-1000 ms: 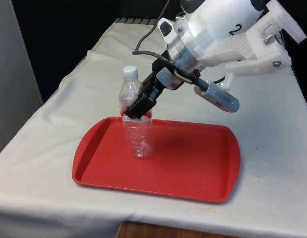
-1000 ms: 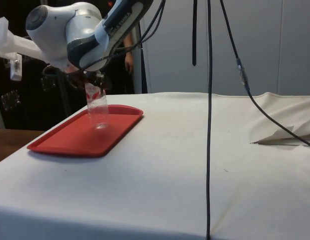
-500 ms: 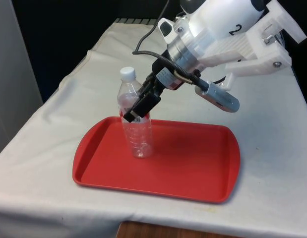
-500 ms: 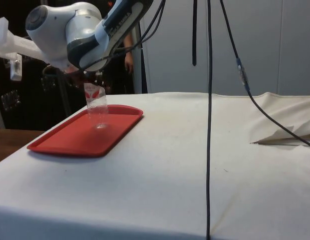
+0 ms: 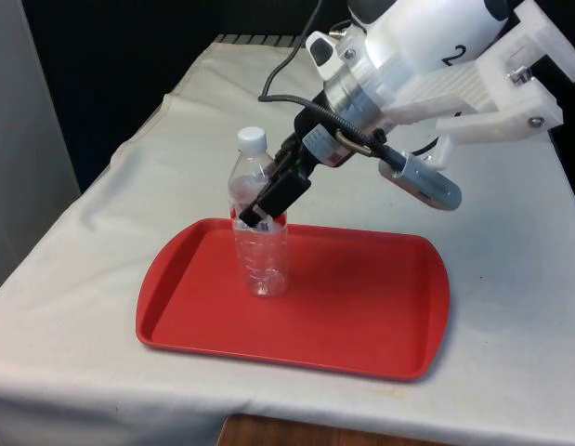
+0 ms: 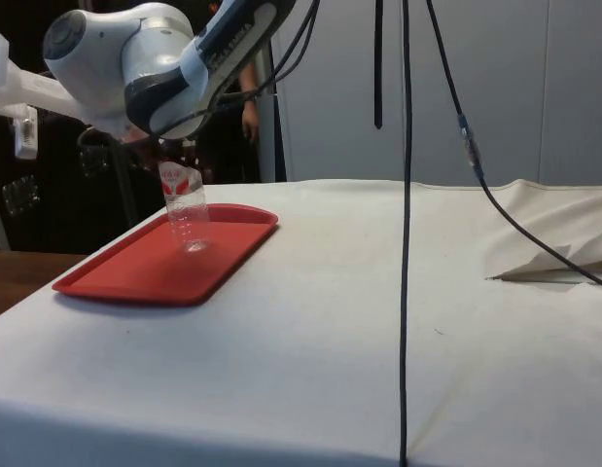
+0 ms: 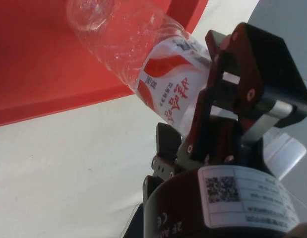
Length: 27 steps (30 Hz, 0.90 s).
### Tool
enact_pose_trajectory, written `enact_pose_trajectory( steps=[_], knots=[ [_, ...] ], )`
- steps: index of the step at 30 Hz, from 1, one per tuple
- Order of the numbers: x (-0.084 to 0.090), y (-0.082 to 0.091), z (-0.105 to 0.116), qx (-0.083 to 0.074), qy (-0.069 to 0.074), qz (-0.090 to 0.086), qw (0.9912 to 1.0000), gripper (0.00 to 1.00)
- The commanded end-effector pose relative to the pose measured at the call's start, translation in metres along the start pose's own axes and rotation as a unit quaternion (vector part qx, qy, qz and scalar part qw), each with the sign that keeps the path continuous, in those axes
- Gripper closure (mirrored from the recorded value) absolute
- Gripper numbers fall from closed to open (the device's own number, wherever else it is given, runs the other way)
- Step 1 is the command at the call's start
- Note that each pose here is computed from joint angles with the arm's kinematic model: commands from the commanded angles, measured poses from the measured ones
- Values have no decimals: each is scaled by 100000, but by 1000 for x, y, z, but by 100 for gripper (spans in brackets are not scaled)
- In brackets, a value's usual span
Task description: Place the bottle upright on the tray.
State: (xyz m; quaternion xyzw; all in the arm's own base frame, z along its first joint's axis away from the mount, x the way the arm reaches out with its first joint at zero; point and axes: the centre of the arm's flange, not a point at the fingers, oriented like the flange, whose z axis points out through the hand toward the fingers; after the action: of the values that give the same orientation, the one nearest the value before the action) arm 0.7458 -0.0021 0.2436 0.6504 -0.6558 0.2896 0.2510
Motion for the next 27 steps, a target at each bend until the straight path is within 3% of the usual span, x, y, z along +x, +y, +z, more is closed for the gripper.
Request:
enact_pose_trajectory(
  steps=[1, 27],
  knots=[
    [0, 0, -1, -49, 36, -3, 100000, 0],
    [-3, -6, -42, -677, 815, 2179, 99971, 0]
  ],
)
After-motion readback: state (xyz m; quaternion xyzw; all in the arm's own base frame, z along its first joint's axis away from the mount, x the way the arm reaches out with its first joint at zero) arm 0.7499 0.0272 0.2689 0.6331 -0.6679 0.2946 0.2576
